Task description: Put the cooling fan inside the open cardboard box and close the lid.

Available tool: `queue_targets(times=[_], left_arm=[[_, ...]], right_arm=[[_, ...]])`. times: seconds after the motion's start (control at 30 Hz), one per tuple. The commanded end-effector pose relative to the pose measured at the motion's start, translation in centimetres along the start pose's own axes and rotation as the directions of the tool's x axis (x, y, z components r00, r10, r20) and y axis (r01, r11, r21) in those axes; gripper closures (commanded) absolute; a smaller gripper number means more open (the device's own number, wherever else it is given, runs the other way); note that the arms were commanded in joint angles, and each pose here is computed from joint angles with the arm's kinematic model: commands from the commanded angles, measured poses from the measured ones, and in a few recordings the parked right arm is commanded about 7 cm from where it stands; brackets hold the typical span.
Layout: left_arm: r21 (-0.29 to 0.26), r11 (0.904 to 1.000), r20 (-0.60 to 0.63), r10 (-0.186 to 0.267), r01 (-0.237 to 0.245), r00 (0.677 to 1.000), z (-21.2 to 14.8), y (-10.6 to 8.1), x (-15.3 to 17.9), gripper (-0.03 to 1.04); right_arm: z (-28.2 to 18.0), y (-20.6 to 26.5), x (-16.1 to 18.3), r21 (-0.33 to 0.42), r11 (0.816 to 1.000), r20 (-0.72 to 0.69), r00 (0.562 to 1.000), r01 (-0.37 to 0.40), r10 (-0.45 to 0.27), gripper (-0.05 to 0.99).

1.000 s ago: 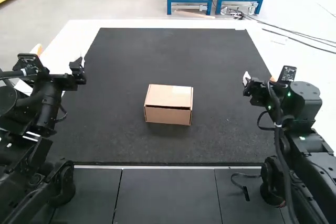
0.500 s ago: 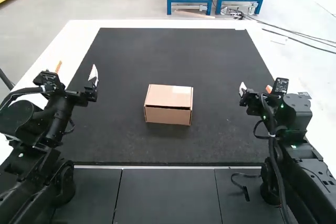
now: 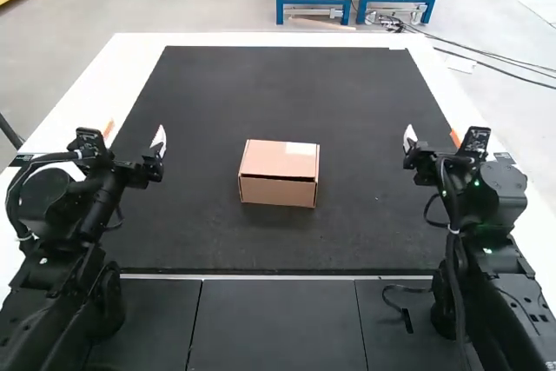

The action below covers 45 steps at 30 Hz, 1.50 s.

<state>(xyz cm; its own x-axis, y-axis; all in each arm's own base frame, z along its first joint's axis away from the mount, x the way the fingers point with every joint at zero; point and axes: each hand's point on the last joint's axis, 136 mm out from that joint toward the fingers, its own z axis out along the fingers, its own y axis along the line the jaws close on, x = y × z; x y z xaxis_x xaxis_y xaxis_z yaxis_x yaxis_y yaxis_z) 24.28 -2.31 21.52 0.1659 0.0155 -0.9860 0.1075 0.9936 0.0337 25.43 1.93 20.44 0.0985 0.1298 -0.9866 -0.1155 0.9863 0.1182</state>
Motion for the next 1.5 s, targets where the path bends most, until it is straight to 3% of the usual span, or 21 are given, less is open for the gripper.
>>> queue_targets(times=[0.0,0.3,0.4,0.5,0.7,0.77,0.8,0.83,1.13,1.47], left_arm=[[0.033,0.9992,-0.029,-0.023,0.024,0.999,-0.1,-0.5,0.9,0.04],[0.031,0.9992,-0.136,-0.019,0.023,0.991,-0.3,-0.5,3.4,0.04],[0.03,0.9995,-0.165,0.019,-0.014,0.986,-0.4,-0.3,4.2,0.04],[0.026,0.9995,-0.171,0.021,-0.017,0.985,-0.5,-0.2,4.4,0.04],[0.018,0.9996,-0.182,0.023,-0.02,0.983,-0.5,0.0,4.6,0.04],[0.02,0.9993,-0.182,0.036,-0.033,0.983,-0.5,0.0,4.6,0.04],[0.022,0.9988,-0.18,0.047,-0.043,0.983,-0.5,0.0,4.6,0.04],[0.021,0.9988,-0.18,0.047,-0.043,0.983,-0.5,0.0,4.6,0.04],[0.007,0.9986,-0.178,0.053,-0.052,0.983,-0.5,0.4,4.5,0.04],[0.006,0.9986,-0.177,0.053,-0.053,0.983,-0.5,0.4,4.5,0.04]], right_arm=[[-0.8,-1.0,5.9,0.018,1.0,-0.084,0.996,0.022,-0.021,0.02],[-1.1,-2.1,6.6,0.055,0.998,-0.114,0.993,0.024,-0.018,0.03],[-1.3,-2.1,8.1,0.044,0.997,-0.178,0.983,0.064,-0.055,0.03],[-1.5,-1.8,9.2,0.031,0.997,-0.219,0.973,0.077,-0.068,0.02],[-1.8,-3.9,9.5,0.155,0.984,-0.238,0.97,0.089,-0.05,0.02],[-2.0,-5.3,9.1,0.242,0.967,-0.217,0.976,0.074,-0.02,0.02],[-2.3,-6.4,9.0,0.316,0.948,-0.198,0.98,0.037,0.027,0.02],[-2.4,-6.4,9.4,0.324,0.946,-0.207,0.977,0.017,0.054,0.02],[-2.5,-5.5,10.8,0.289,0.957,-0.265,0.963,0.031,0.049,0.02],[-2.6,-5.6,10.8,0.293,0.956,-0.264,0.963,0.031,0.05,0.02]])
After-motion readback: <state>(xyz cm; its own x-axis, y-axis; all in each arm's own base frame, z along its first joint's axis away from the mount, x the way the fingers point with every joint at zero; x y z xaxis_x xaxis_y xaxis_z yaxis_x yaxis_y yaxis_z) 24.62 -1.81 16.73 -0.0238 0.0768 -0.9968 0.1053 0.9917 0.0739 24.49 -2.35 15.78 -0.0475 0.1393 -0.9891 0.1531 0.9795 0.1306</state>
